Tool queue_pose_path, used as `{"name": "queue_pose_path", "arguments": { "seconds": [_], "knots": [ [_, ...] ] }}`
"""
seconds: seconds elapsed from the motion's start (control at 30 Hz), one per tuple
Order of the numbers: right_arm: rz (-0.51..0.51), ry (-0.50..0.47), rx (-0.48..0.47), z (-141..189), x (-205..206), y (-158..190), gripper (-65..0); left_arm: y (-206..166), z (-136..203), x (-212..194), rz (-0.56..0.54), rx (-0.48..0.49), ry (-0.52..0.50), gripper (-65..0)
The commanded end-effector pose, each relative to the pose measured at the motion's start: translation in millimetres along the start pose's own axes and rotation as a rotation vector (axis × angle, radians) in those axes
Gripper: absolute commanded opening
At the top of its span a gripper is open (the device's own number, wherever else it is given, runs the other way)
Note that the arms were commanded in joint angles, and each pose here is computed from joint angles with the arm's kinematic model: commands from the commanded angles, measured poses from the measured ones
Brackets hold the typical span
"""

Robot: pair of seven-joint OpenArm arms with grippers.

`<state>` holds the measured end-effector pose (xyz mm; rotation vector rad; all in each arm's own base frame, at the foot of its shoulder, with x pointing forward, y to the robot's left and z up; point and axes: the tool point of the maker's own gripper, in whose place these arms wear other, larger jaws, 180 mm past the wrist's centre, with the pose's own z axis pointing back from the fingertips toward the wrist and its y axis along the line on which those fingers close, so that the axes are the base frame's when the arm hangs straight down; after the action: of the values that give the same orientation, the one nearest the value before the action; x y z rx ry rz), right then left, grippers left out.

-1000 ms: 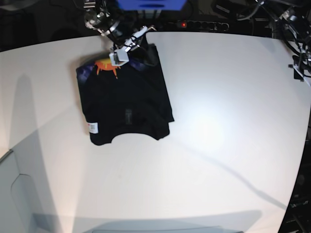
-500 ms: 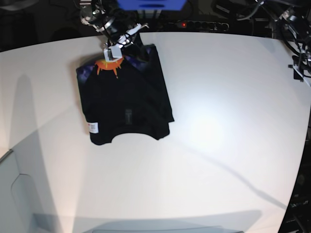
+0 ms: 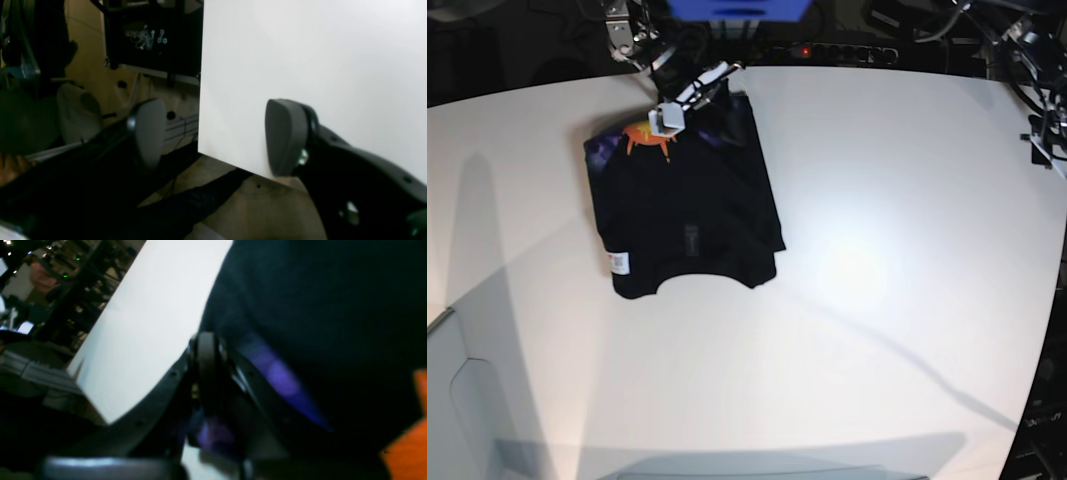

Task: Fold the T-shirt properly
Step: 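Grasp the printed edge with the right gripper and pull it square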

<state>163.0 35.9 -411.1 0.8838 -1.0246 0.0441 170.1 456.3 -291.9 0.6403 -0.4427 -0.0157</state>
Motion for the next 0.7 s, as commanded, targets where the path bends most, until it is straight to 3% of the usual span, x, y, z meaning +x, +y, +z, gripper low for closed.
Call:
{"name": "queue_pose_path", "arguments": {
  "seconds": [0.0,0.37,0.47,0.67],
  "knots": [
    [-0.041,0.086,0.021,2.5,-25.0,11.0,-65.0,14.5,5.8,8.6,-0.009,0.042,-0.025,-20.0],
    [0.009,0.056,0.035,12.8,-6.8,17.4,-65.0,26.2,8.6,0.8,0.029,0.065,-0.018,-20.0],
    [0.048,0.009,0.051,18.5,15.2,28.7,-65.0,25.6,8.5,0.6,0.03,0.064,-0.017,-20.0],
    [0.14,-0.095,-0.003,36.1,64.8,21.3,-65.0,21.9,7.7,-0.2,0.032,0.056,-0.016,-20.0]
  ]
}}
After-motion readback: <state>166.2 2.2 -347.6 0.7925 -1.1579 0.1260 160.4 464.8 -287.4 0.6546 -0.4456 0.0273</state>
